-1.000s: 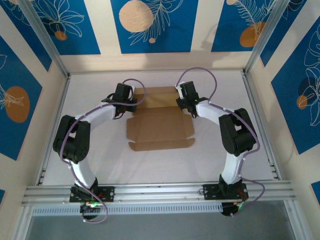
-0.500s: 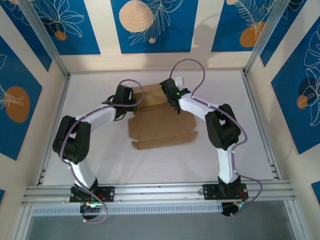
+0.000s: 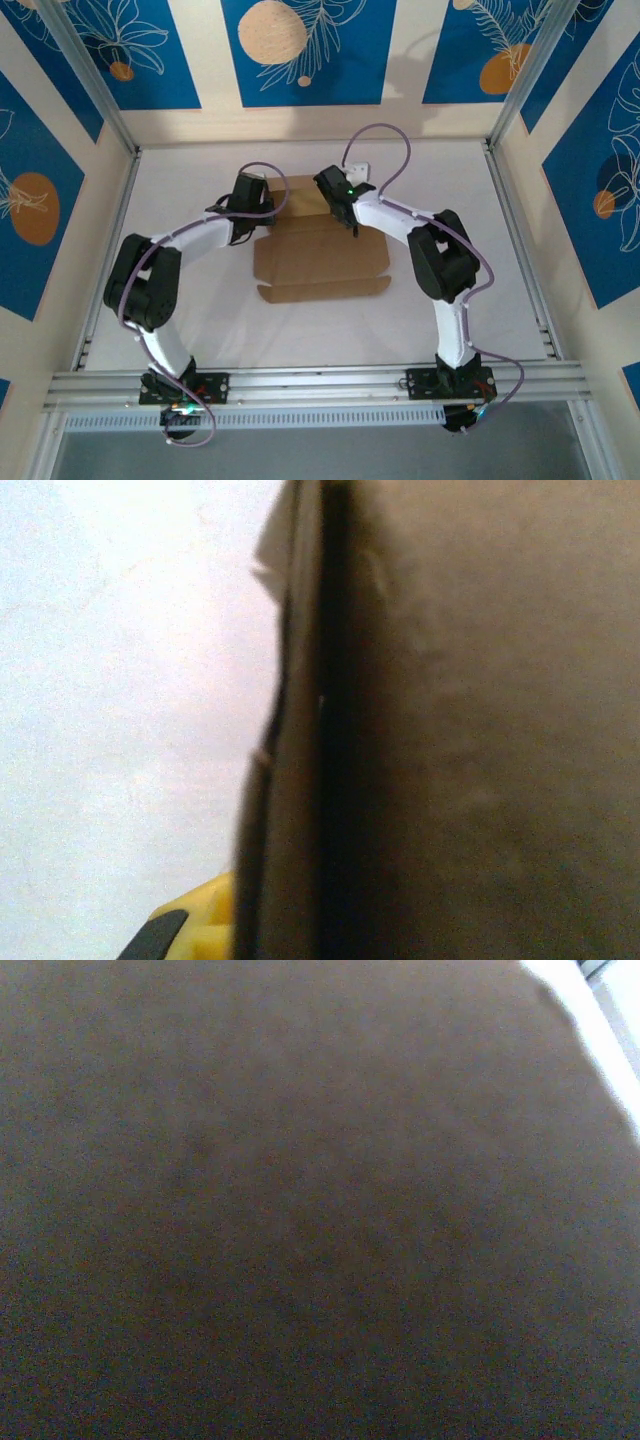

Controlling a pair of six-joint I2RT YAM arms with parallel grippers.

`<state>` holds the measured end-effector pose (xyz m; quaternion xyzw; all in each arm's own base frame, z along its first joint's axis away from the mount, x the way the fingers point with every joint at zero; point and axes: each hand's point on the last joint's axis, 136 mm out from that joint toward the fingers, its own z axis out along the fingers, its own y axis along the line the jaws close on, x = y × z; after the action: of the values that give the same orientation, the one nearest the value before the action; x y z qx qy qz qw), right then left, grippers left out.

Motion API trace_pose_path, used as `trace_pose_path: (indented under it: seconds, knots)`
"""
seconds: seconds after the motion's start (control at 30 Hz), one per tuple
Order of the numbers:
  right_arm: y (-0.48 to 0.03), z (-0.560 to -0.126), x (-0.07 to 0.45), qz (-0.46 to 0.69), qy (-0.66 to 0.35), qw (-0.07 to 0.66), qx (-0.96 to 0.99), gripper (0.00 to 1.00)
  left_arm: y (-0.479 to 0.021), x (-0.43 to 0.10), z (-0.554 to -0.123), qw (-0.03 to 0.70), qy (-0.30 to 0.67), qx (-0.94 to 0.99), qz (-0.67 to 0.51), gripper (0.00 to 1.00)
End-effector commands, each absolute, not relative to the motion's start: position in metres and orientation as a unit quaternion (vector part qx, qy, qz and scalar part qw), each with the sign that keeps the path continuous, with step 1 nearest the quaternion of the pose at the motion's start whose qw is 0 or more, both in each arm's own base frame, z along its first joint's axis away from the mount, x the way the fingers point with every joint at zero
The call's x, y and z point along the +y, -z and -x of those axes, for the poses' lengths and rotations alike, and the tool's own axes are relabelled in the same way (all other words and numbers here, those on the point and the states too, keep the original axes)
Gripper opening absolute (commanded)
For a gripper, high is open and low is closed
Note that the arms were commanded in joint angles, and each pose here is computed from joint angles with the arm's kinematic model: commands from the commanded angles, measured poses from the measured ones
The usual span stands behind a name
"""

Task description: Fold the paper box

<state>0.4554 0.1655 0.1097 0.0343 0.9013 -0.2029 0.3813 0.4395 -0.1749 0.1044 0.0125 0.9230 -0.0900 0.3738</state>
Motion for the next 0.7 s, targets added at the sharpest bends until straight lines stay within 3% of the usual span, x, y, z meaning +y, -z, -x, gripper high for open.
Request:
trace_pose_path:
  seconds: [0.0,0.27,0.4,0.67]
  knots:
    - [-0.125,-0.449,0.196,0.009,0.111,0.405,0.908,0.31,-0.12,-0.2,-0.421,0.369,0.146,0.918,-0.021,0.0]
    - [-0.13,-0.397,0.206,0.044,-0.014,0.398,0.916,0.68,-0.126,-0.178,-0.402,0.388,0.117,0.914,-0.019,0.0]
    - [-0.138,-0.373,0.206,0.055,-0.061,0.411,0.908,0.81,-0.126,-0.167,-0.392,0.392,0.095,0.914,-0.026,0.0]
    - [-0.154,-0.34,0.214,0.084,-0.152,0.417,0.892,0.88,-0.14,-0.152,-0.379,0.406,0.069,0.911,-0.033,0.0]
